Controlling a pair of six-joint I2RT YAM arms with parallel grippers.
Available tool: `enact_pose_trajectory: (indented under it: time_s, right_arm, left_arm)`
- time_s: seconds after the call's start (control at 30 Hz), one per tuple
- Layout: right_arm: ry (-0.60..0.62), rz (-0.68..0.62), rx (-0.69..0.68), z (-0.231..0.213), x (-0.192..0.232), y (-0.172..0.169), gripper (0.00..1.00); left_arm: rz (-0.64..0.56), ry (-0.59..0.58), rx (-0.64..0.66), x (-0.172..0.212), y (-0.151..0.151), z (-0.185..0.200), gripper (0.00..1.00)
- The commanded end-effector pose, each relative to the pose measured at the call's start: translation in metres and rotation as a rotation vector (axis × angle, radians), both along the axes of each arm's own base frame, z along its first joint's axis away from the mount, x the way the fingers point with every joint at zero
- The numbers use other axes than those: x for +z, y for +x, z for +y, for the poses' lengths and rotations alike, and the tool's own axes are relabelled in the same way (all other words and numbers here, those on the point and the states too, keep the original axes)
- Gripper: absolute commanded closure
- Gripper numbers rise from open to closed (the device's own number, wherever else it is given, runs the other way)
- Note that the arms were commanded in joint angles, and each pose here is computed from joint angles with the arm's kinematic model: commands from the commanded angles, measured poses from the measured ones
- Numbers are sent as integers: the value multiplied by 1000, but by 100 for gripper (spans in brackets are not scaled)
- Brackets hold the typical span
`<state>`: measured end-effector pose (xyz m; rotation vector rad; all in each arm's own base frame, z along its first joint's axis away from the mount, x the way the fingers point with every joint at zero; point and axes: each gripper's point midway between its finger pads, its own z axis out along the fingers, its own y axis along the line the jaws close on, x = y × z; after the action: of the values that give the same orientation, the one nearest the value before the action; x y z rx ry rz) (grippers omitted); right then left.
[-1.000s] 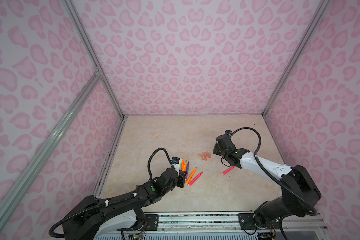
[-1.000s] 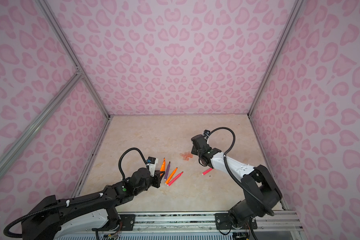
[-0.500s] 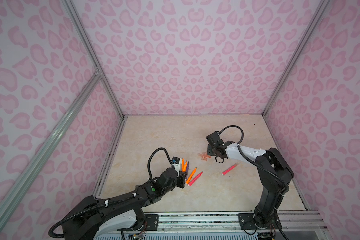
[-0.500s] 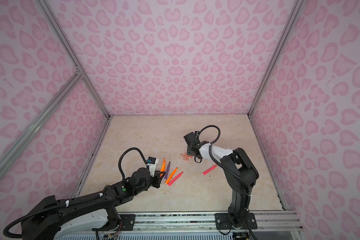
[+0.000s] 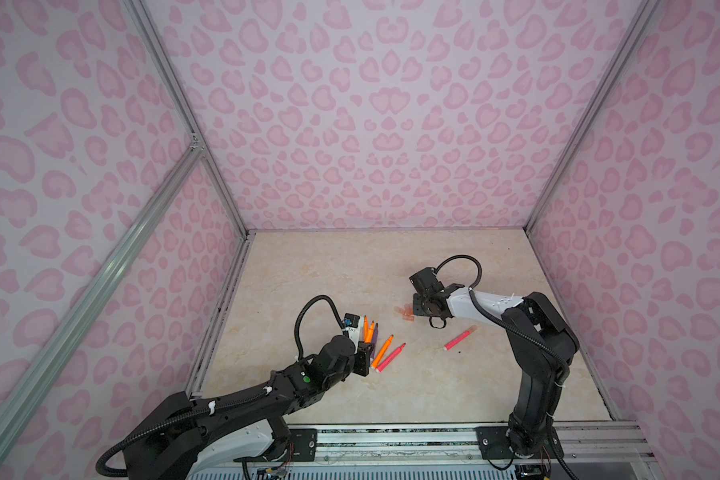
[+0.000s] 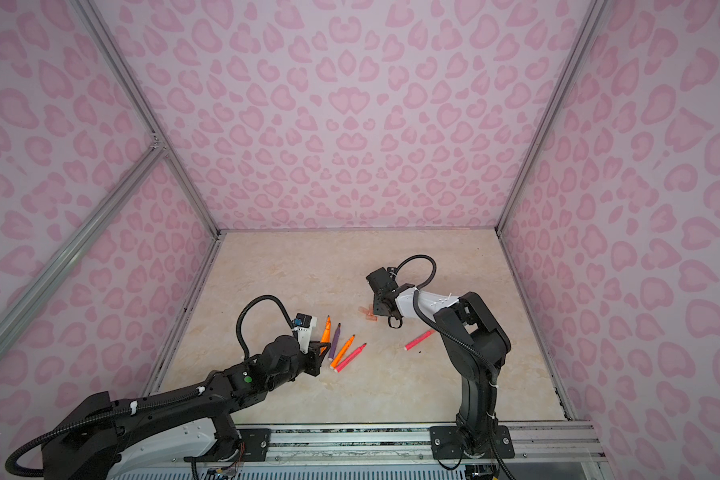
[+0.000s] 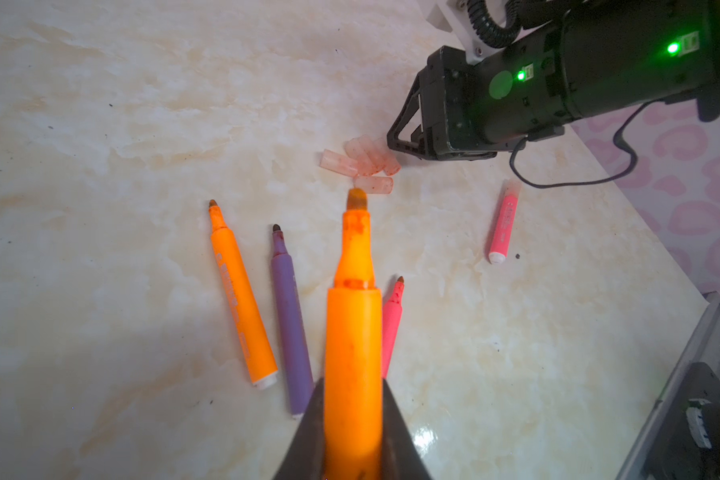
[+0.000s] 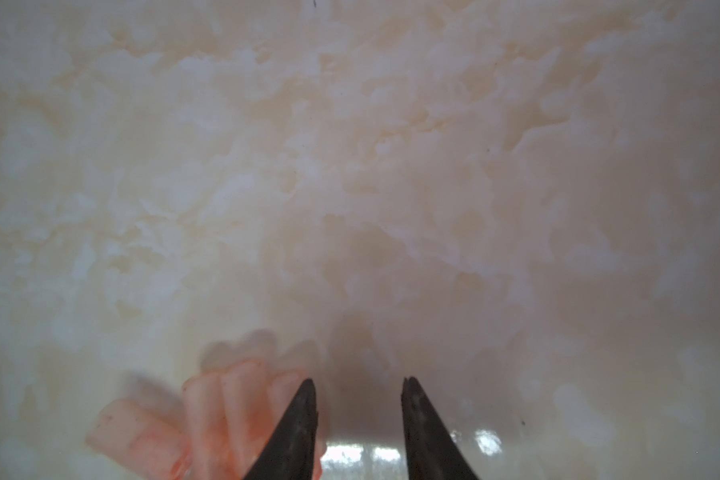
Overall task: Insert the pens into the pen caps
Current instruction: 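Move the right gripper over the pile of pink translucent caps, then close the right gripper on a pink cap and lift it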
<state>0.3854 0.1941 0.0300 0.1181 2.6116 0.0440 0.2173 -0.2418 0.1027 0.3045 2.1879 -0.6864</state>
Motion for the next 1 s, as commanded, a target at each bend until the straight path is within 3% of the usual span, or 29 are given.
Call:
enact_pose_trajectory:
  time_s: [0.0,0.3,0.57,0.97]
  right_arm:
    - [2,-20,3,2,5,0,64]
    - [-5,-48,33,16,14,-2,63]
    - [-15,-21,24,17,-3,0,75]
    - [-44,11,11,13,-19,-4,72]
  left_arm:
    - [-15,-24,-1,6,2,-3,97]
    - [-17,-26,-3,6,1,-3,97]
    - [-15,-26,-6,6,1,-4,97]
    - [-12,-26,-10,5,2,-5,97]
